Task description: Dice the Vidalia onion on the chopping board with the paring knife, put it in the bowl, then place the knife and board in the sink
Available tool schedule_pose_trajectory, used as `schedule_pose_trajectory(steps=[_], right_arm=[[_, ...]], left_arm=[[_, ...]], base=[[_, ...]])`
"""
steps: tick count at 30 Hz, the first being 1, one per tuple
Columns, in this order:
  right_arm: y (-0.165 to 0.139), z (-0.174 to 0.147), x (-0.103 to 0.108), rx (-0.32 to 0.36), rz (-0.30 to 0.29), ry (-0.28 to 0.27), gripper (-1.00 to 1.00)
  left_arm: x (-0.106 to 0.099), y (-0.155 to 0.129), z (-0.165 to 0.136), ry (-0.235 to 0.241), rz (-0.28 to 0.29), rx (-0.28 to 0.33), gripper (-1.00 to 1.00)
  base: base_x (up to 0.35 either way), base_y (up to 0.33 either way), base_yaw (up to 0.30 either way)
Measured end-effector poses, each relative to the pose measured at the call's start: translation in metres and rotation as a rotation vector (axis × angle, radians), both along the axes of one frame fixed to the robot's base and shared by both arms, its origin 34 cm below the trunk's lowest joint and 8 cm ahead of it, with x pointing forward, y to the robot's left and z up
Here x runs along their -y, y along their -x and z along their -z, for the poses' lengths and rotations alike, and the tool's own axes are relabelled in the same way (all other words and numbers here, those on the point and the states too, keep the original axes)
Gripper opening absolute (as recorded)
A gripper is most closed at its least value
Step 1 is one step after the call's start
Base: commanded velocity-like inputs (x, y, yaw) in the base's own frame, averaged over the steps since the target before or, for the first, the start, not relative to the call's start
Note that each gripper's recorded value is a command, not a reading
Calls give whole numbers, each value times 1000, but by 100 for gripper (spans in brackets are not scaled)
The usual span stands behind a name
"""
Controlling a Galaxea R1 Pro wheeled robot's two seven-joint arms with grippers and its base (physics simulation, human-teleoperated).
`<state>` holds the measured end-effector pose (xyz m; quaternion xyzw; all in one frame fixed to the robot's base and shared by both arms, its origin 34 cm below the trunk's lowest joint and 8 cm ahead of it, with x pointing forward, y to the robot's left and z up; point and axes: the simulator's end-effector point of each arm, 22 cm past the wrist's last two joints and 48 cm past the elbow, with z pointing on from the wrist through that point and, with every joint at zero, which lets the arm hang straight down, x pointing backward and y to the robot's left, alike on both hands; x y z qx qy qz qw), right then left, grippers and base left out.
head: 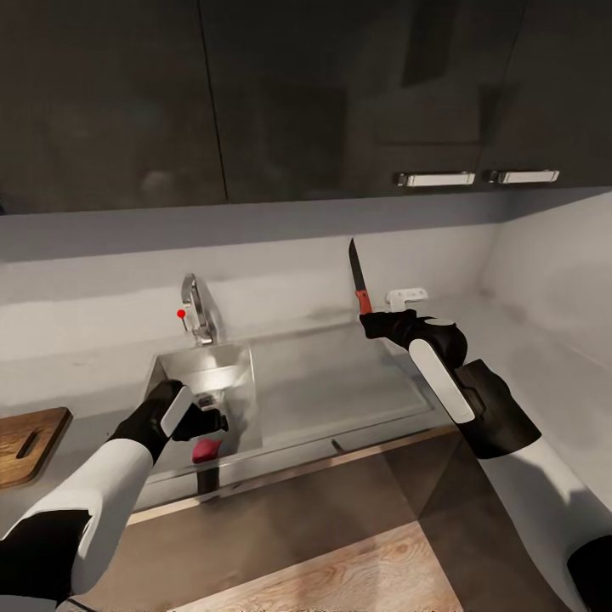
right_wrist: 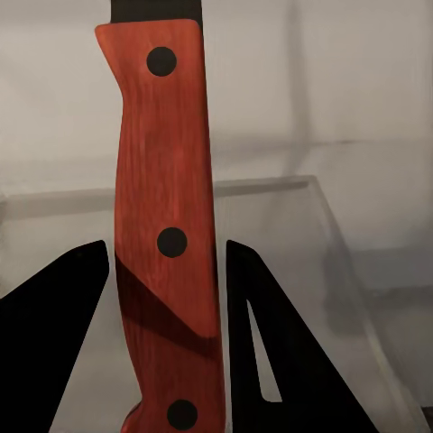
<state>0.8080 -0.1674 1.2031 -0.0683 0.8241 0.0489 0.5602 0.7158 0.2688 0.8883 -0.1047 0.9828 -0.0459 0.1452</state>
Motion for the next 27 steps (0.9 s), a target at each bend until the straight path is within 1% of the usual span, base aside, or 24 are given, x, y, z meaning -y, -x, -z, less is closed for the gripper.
schedule_pose_trajectory(steps=[27], right_arm=[[-8, 31, -1, -45, -1, -1, -100]], left_arm=[[-3, 4, 26, -4, -3, -39, 100]], base=[[0, 0, 0]])
